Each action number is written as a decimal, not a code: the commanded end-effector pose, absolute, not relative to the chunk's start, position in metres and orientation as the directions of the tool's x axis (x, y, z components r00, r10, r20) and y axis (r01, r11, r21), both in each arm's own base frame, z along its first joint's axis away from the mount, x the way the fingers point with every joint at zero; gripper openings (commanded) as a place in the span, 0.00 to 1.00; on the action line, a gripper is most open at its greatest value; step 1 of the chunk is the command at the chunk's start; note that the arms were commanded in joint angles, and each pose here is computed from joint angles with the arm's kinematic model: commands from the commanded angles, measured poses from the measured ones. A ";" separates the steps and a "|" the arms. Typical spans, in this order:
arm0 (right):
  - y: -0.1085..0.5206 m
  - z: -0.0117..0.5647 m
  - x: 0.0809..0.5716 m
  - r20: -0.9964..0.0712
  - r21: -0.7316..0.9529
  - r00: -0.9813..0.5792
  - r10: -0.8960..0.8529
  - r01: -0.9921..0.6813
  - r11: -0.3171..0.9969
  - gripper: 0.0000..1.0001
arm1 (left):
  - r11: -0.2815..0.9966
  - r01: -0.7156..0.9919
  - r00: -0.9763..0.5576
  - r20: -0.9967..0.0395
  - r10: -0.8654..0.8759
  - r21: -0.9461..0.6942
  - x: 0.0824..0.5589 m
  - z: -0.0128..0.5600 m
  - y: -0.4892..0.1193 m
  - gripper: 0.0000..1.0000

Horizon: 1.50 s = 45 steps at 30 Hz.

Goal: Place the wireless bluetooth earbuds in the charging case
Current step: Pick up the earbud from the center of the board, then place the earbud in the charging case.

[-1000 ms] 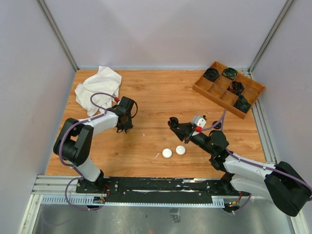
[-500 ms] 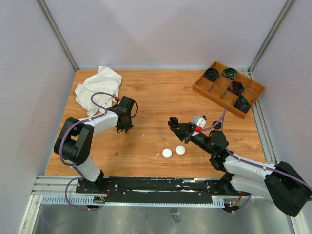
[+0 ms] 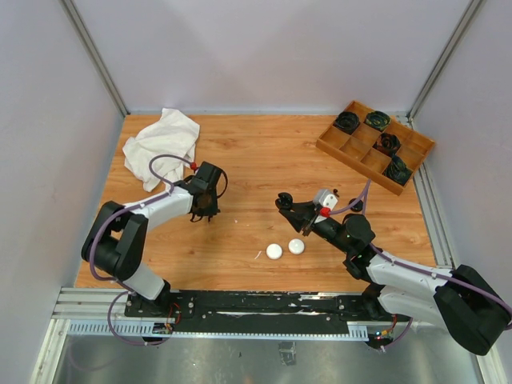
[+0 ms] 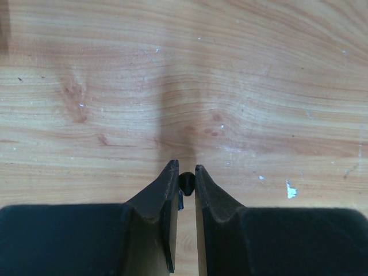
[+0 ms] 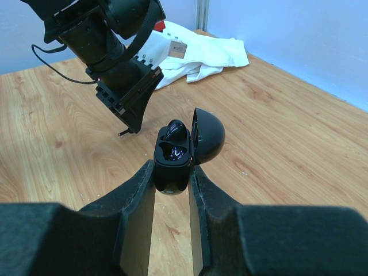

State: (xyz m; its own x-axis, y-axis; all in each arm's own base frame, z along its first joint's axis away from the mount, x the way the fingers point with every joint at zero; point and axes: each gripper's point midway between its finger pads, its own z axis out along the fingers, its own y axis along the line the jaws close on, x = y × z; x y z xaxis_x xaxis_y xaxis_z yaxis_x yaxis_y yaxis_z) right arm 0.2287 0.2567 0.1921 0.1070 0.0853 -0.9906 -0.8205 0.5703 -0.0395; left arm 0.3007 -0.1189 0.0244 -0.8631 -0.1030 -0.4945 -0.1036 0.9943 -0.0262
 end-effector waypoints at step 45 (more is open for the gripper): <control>0.270 0.227 0.239 -0.961 0.047 0.116 0.252 -0.828 0.559 0.01 | 0.718 0.514 -0.191 -0.879 -0.438 -0.470 0.248 0.308 -0.305 0.13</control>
